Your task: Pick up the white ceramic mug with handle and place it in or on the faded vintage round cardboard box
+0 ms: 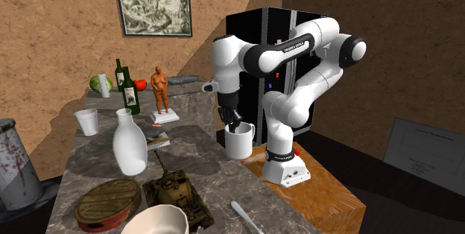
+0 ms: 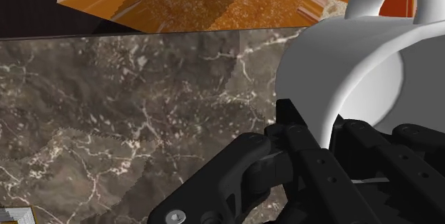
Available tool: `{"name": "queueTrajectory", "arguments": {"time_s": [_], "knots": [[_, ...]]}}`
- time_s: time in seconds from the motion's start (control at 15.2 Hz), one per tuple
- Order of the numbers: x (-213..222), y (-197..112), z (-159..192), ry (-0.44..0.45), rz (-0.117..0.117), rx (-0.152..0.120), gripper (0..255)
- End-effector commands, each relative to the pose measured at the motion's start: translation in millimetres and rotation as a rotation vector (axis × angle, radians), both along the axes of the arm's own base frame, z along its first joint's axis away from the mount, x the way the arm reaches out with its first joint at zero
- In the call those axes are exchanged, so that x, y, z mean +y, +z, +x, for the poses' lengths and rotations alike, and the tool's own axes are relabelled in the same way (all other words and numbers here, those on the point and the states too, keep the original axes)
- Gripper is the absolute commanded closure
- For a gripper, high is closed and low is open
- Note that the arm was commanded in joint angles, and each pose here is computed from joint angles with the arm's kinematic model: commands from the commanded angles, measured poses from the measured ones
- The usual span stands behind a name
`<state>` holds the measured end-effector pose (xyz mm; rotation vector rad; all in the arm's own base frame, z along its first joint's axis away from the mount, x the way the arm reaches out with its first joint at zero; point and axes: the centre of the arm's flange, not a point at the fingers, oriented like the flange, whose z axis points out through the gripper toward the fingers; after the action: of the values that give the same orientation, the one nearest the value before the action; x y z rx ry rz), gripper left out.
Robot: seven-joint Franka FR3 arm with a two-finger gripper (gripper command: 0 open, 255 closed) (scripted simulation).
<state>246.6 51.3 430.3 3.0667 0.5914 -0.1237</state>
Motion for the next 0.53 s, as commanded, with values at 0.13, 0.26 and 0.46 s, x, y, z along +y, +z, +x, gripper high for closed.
{"name": "queueTrajectory", "arguments": {"time_s": [0.13, 0.26, 0.46], "knots": [[0.7, 22.6, -0.9, 0.0, 0.0, 0.0, 255], [0.7, 33.2, -0.9, 0.0, 0.0, 0.0, 255], [5.3, 39.8, 25.0, 0.0, 0.0, 0.0, 255]]}}
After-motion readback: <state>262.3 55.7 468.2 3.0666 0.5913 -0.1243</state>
